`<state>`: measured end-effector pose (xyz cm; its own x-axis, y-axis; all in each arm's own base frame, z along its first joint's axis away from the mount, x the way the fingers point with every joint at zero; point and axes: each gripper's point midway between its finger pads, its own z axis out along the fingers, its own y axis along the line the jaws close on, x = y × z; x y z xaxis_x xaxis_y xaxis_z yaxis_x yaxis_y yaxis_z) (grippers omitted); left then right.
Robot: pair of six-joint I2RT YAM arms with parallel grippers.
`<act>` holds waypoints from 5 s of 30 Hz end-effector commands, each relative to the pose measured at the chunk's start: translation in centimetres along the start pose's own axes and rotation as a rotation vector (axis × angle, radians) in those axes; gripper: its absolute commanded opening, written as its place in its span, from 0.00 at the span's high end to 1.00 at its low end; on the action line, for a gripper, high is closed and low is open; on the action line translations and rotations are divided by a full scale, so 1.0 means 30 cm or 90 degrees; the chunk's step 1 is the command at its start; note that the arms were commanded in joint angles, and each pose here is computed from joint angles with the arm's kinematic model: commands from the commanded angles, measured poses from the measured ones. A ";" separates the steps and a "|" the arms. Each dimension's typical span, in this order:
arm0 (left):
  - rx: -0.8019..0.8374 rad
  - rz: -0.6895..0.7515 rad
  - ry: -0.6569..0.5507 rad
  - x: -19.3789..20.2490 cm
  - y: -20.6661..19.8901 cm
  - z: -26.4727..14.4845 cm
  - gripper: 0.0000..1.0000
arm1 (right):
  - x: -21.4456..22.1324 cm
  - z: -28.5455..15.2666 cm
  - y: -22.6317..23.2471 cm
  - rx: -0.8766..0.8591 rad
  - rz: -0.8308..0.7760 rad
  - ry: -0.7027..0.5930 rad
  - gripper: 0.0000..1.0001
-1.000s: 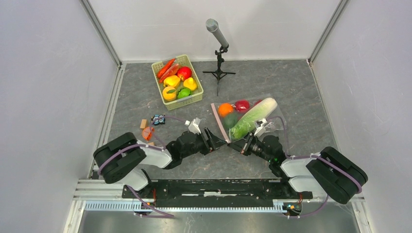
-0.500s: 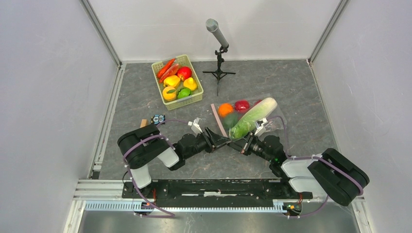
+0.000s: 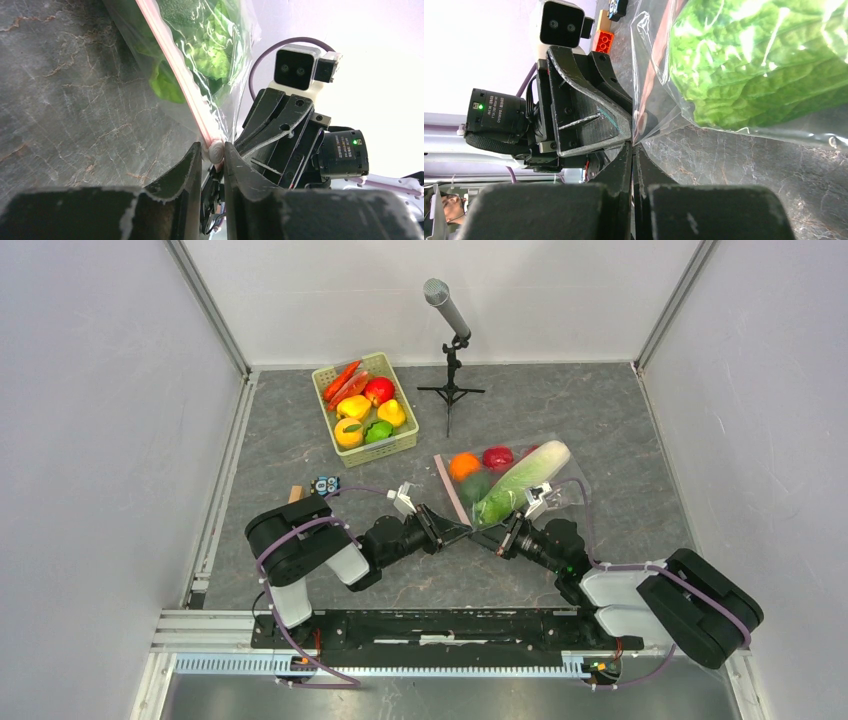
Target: Open the zip-top bag and remove the fake food
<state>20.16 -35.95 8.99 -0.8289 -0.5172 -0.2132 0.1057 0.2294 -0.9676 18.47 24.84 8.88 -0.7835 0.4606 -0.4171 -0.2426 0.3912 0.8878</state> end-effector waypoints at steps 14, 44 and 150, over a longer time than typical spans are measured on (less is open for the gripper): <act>0.020 0.043 -0.045 -0.047 -0.051 0.007 0.79 | 0.160 -0.172 -0.202 0.093 -0.052 0.061 1.00; 0.050 0.012 0.012 0.004 -0.102 0.006 0.82 | 0.062 -0.057 -0.045 0.007 -0.070 0.037 0.60; -0.025 -0.027 -0.029 -0.028 0.095 0.083 0.54 | 0.053 -0.280 -0.136 0.205 -0.193 0.072 1.00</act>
<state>21.70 -35.85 3.70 -0.8263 -0.5325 -0.1835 0.0030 0.3218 -0.9468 12.73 17.13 4.72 -0.7928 0.1764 -0.5833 -0.2857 0.7379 0.6115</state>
